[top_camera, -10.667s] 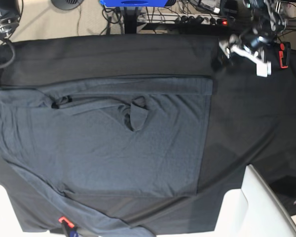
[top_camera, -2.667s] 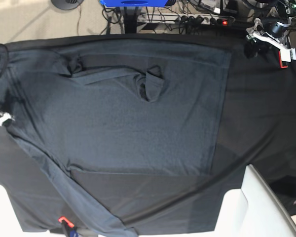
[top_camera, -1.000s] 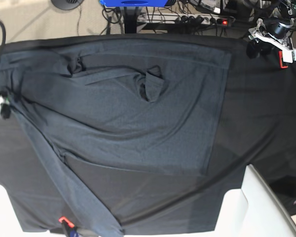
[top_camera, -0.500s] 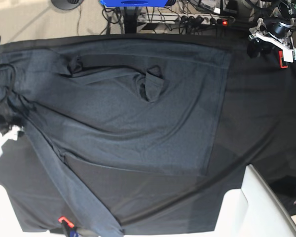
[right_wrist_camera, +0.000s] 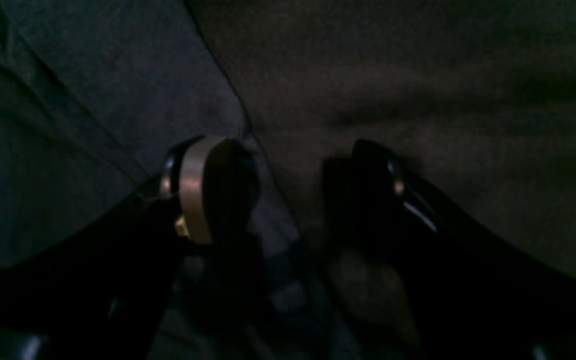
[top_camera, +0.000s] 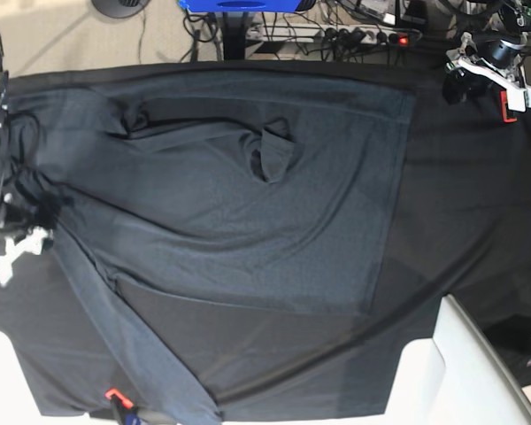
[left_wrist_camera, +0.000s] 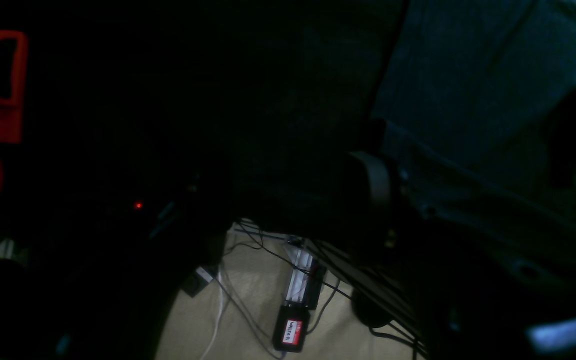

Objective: Fold the T-shirt properly
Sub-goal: 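Move the right gripper along the shirt side and grasp it midway, then lower the left gripper to the opposite shirt side and grasp it midway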

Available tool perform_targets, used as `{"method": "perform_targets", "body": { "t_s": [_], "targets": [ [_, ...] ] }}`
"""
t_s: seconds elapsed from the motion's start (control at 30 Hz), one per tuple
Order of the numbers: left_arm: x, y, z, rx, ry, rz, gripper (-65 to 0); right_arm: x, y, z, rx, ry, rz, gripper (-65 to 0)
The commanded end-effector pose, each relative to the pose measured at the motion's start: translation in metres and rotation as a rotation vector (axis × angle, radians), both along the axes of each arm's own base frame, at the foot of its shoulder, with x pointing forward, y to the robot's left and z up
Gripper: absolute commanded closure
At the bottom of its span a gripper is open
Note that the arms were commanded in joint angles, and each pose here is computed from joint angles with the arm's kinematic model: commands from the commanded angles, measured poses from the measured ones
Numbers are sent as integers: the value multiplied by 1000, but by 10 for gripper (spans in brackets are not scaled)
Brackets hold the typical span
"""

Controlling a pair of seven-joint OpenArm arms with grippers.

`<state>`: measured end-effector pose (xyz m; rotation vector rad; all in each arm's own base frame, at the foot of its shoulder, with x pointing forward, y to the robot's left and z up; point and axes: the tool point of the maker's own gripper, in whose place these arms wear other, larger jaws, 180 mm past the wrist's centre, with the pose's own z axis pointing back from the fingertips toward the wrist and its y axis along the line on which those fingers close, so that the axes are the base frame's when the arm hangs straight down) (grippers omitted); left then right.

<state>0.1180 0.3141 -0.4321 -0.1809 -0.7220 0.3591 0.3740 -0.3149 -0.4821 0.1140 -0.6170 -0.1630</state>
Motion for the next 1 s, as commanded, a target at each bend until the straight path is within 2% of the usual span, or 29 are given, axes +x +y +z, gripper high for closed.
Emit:
{"method": "perform_targets", "body": {
  "t_s": [0.0,0.2,0.33,0.57,0.9,0.97],
  "targets": [
    [1,7,6,13,-20,-2,-344,26,-11,28,-12,-86,-9,-362],
    [-6,13,-1,3,4,12,-344,41,-9,40,-7,-115,-10,-362],
    [-3,15,2,12,-4,6,-344,47,9,35,16,-141,-3,-362],
    [-3,15,2,12,-4,6,-344,33,7,13,54,-137,-74,-362],
    [4,17,4,15,-16,4,-344,24,8,4,57,-118,-78,-354],
    [4,17,4,16,-16,3,-344,22,9,2,61,-114,-78,-330]
  ]
}}
